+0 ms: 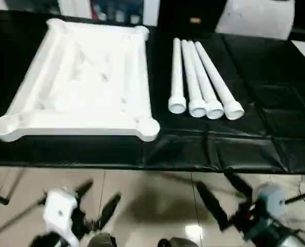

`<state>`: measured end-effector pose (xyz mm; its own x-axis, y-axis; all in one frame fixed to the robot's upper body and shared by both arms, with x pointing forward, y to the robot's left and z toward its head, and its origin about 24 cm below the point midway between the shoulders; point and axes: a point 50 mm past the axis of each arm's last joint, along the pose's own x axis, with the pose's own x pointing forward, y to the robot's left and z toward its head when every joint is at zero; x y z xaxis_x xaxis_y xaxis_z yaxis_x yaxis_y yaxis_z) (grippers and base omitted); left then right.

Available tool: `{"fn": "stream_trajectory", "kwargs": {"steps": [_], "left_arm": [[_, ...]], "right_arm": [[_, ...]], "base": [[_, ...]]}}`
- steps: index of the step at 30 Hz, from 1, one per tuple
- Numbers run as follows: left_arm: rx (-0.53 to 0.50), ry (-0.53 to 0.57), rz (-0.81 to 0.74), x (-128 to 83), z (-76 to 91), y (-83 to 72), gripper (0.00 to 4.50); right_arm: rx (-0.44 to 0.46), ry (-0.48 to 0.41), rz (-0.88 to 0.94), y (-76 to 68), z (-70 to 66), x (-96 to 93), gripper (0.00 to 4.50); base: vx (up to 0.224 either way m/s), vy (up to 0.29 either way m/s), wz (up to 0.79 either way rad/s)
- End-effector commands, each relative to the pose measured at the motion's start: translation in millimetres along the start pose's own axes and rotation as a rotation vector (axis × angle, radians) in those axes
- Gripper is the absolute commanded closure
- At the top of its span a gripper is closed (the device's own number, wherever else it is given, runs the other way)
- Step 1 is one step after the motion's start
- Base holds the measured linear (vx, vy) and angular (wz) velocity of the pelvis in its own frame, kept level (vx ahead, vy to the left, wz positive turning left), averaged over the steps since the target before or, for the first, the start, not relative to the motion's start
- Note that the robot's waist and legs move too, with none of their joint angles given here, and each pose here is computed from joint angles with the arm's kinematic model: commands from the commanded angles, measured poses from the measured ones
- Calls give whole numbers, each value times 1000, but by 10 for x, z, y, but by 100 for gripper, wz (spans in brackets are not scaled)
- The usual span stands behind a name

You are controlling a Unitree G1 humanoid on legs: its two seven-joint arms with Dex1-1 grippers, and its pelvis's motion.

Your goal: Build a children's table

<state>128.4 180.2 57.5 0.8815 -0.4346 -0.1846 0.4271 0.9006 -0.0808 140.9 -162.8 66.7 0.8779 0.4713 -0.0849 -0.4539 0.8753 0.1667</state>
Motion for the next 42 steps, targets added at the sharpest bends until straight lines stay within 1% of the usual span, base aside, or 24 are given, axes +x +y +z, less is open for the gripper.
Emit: {"fn": "stream_trajectory", "kwargs": {"steps": [1,2,4,6,7,8,9,10,11,12,14,15,17,18,21,23,25,26,29,31,34,37,39,42], "left_arm": [[16,-66,21,51,207,28,29],[40,-105,30,111,323,61,29],[69,-134,37,192,428,102,29],[119,-119,77,244,429,233,29],[161,-132,124,329,457,324,29],[179,-157,166,446,544,355,29],[180,-165,175,480,578,351,29],[174,-164,182,618,627,342,29],[171,-159,188,659,629,346,29],[162,-143,209,760,623,359,29],[168,-126,265,856,637,402,29],[154,-131,288,895,650,415,29],[129,-143,289,952,674,404,29],[113,-168,272,1010,717,372,29],[110,-176,255,1055,749,331,29],[105,-154,252,1065,718,295,29],[105,-145,261,1054,686,286,29],[107,-132,268,1044,656,281,29],[92,-128,262,1044,639,265,29],[98,-125,252,1048,635,248,29],[95,-112,250,1049,612,243,29],[96,-106,215,1045,601,194,29],[106,-105,200,1040,600,174,29],[104,-104,204,1040,605,190,29]], "right_arm": [[-31,-49,-56,-75,156,71,0],[-53,-76,-93,-116,240,155,0],[-90,-97,-138,-156,327,246,0],[-123,-133,-201,-201,404,366,0],[-129,-151,-257,-243,438,464,0],[-111,-170,-286,-266,464,556,0],[-104,-173,-289,-269,471,577,0],[-49,-136,-342,-306,432,645,0],[-37,-125,-360,-314,417,665,0],[-13,-101,-401,-328,378,714,0],[20,-67,-365,-259,336,798,0],[23,-65,-352,-229,327,834,0],[-4,-51,-331,-200,309,881,0],[-36,-33,-312,-186,282,933,0],[-57,-23,-301,-187,272,992,0],[-109,-12,-280,-180,305,1058,0],[-134,-9,-251,-166,318,1077,0],[-144,-49,-265,-160,360,1085,0],[-113,-80,-231,-127,407,1089,0],[-117,-98,-235,-128,446,1086,0],[-98,-87,-231,-118,436,1092,0],[-84,-80,-232,-115,412,1073,0],[-103,-87,-240,-122,412,1054,0],[-137,-81,-206,-118,397,1030,0]], "base": [[0,0,0],[0,0,0],[-58,2,-1],[-32,1,0],[0,0,0],[0,0,0],[0,0,0],[0,0,0],[0,0,0],[0,0,0],[0,0,0],[0,0,0],[0,0,0],[0,0,0],[0,0,0],[0,0,0],[3,0,48],[14,1,57],[33,9,48],[45,12,2],[100,3,1],[86,-17,-1],[116,-9,3],[165,-54,7]]}}
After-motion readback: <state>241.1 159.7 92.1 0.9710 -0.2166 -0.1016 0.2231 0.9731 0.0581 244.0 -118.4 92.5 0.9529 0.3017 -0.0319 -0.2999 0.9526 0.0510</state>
